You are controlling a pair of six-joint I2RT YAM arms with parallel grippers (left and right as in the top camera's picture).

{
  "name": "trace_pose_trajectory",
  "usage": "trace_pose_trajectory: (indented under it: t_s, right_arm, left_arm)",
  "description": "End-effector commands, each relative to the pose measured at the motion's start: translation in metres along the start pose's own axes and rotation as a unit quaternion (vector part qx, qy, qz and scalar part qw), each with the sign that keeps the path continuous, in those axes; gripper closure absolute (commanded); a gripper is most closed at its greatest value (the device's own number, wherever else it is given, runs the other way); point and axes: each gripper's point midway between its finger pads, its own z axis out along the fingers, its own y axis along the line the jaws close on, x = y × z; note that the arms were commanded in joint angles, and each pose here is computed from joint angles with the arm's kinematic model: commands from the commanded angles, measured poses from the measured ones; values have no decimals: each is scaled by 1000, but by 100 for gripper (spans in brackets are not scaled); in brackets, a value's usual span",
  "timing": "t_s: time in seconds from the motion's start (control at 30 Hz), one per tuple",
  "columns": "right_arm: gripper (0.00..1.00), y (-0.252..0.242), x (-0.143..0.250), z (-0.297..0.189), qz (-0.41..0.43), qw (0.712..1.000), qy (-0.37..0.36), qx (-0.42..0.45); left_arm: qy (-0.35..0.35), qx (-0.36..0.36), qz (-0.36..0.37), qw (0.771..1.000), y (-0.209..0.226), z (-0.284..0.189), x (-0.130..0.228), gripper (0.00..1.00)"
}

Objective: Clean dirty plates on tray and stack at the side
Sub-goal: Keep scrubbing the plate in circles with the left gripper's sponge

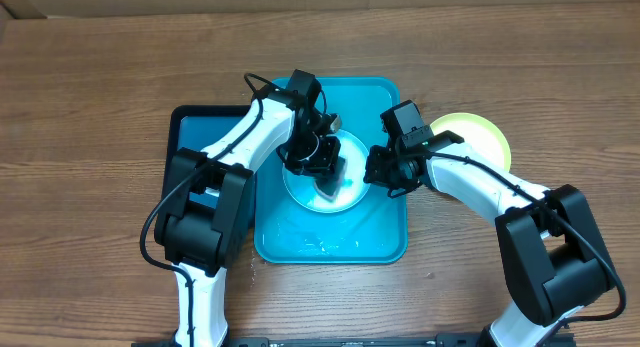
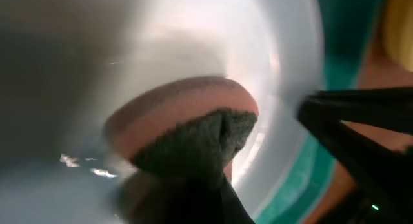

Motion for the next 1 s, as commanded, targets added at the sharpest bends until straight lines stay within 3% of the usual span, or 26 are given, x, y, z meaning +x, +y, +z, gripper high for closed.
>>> trace_pose_trajectory:
  t_s: [0.0, 0.2, 0.47, 0.97]
  right_arm:
    - [96, 5, 2, 1, -4, 1000, 3, -10]
    - [96, 5, 1, 1, -3, 1000, 2, -10]
    - [96, 5, 1, 1, -4, 1000, 2, -10]
    - [96, 5, 1, 1, -4, 1000, 2, -10]
  left_arm:
    - [-58, 59, 55, 995, -44, -48, -14, 96]
    - [-123, -25, 69, 990, -38, -92, -17, 96]
    - [-131, -121, 29, 984, -5, -97, -15, 96]
    - [-112, -155, 18, 981, 12, -69, -11, 96]
